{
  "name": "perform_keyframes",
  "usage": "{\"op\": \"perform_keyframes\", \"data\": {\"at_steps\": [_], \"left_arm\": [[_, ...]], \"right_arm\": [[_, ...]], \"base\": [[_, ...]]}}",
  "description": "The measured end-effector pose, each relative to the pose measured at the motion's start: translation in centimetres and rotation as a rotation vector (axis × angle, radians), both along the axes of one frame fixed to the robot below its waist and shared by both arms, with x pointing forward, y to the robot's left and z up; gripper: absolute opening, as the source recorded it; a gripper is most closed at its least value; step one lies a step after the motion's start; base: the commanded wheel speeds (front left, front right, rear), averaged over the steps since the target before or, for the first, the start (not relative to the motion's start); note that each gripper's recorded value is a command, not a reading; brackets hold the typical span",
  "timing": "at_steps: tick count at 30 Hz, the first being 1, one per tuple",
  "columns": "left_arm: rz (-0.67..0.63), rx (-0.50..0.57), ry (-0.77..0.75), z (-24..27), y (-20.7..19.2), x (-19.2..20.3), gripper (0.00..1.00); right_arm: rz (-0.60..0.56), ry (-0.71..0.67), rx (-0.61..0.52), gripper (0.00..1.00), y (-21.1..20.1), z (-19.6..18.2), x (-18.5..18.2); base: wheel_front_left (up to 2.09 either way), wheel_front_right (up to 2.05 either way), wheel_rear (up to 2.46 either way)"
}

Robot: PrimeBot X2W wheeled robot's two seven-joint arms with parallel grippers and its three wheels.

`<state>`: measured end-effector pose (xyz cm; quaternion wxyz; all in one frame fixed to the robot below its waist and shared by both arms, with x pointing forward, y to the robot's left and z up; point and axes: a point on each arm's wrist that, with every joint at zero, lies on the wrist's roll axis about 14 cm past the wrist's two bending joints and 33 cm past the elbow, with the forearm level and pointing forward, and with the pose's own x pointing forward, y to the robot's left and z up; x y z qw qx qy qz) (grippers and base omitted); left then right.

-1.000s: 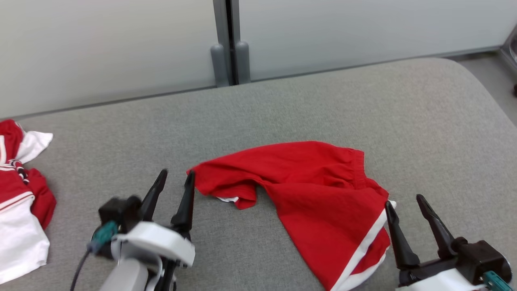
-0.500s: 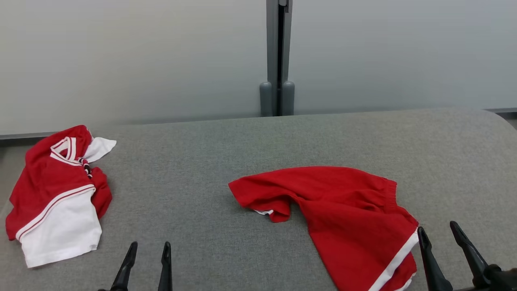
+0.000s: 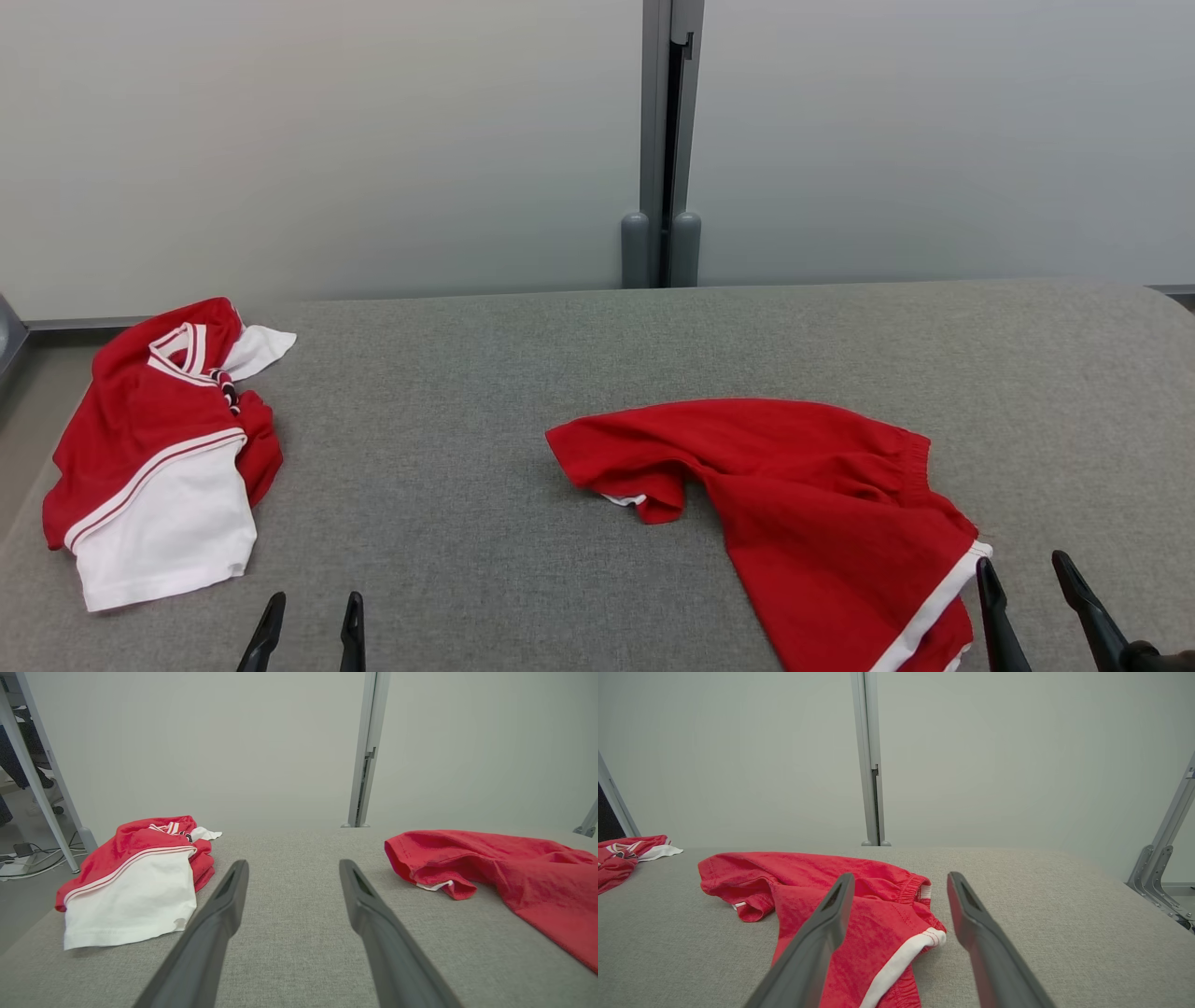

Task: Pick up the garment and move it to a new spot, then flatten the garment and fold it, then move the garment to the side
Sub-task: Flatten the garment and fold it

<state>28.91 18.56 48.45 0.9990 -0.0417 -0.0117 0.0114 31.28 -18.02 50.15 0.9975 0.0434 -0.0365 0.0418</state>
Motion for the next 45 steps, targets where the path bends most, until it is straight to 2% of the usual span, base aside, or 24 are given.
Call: {"op": "perform_keyframes", "data": {"at_steps": [13,18,22,29,36,45], "left_arm": [[-0.039,0.010,-0.008,0.3,-0.6,1.2,1.00],[-0.124,-0.004,-0.062,2.0,-3.2,2.7,1.00],[-0.267,-0.027,-0.110,3.6,-7.7,4.1,1.00],[-0.615,-0.059,-0.151,5.2,-18.6,5.3,1.00],[-0.938,0.018,-0.130,4.9,-27.7,7.0,1.00],[-1.241,0.102,-0.043,1.8,-35.5,6.7,1.00]], "right_arm": [[-0.015,0.006,0.014,1.00,-0.1,-0.2,0.1],[-0.041,0.002,0.013,1.00,-0.9,0.0,0.1],[-0.076,0.002,0.012,1.00,-2.0,0.0,0.0],[-0.138,0.013,0.011,1.00,-3.7,-0.2,-0.1],[-0.179,0.014,0.010,1.00,-4.8,-0.1,2.0],[-0.299,0.088,0.026,1.00,-8.0,-2.0,1.4]], "base": [[0.00,0.00,0.00],[0.00,0.00,0.00],[0.00,0.00,0.00],[0.00,0.00,0.00],[0.00,0.00,0.00],[0.00,0.00,0.00]]}}
